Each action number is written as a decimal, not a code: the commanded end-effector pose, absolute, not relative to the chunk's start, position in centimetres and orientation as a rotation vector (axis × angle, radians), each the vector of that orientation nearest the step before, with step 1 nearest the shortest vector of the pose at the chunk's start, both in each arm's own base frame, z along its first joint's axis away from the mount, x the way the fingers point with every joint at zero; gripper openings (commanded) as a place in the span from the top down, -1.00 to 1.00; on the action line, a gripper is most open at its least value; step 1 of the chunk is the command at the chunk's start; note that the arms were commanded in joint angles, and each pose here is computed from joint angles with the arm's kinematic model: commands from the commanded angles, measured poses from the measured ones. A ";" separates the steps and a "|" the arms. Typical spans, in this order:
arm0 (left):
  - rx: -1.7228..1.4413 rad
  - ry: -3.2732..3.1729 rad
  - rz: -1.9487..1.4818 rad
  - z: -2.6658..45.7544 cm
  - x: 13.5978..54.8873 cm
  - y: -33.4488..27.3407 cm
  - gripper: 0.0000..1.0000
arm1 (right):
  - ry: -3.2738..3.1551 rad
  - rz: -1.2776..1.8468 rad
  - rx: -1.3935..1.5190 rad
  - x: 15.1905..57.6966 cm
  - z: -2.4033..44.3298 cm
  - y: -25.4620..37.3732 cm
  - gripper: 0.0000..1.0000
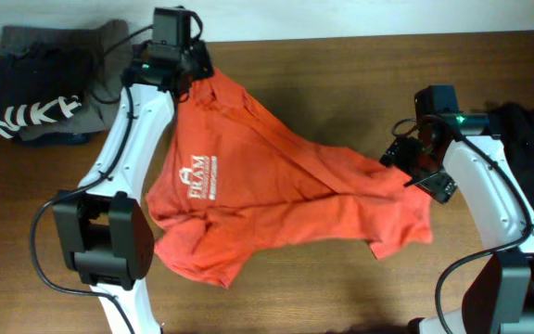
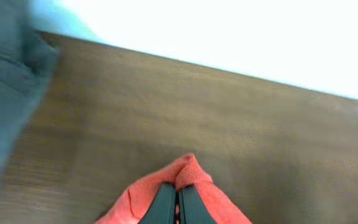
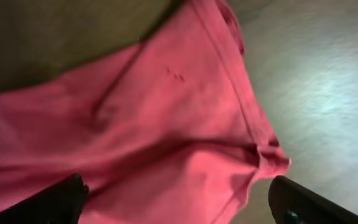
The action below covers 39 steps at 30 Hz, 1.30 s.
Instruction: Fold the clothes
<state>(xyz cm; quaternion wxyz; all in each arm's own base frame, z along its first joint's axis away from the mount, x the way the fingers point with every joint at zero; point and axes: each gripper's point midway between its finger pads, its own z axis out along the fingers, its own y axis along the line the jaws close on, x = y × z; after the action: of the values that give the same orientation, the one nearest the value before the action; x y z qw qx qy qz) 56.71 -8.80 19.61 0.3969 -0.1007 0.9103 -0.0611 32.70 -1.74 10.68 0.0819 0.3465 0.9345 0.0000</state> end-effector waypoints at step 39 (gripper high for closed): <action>-0.310 2.323 -0.210 21.1 56.0 -7.8 0.98 | 2.692 -0.165 -0.268 41.6 2.8 16.0 -0.31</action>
<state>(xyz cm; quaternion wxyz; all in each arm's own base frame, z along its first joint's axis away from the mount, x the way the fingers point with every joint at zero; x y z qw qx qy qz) 55.91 -7.49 19.20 0.3690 -0.1205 0.9191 -0.0669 40.80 17.24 2.39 0.2096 -0.1106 0.9707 -0.0390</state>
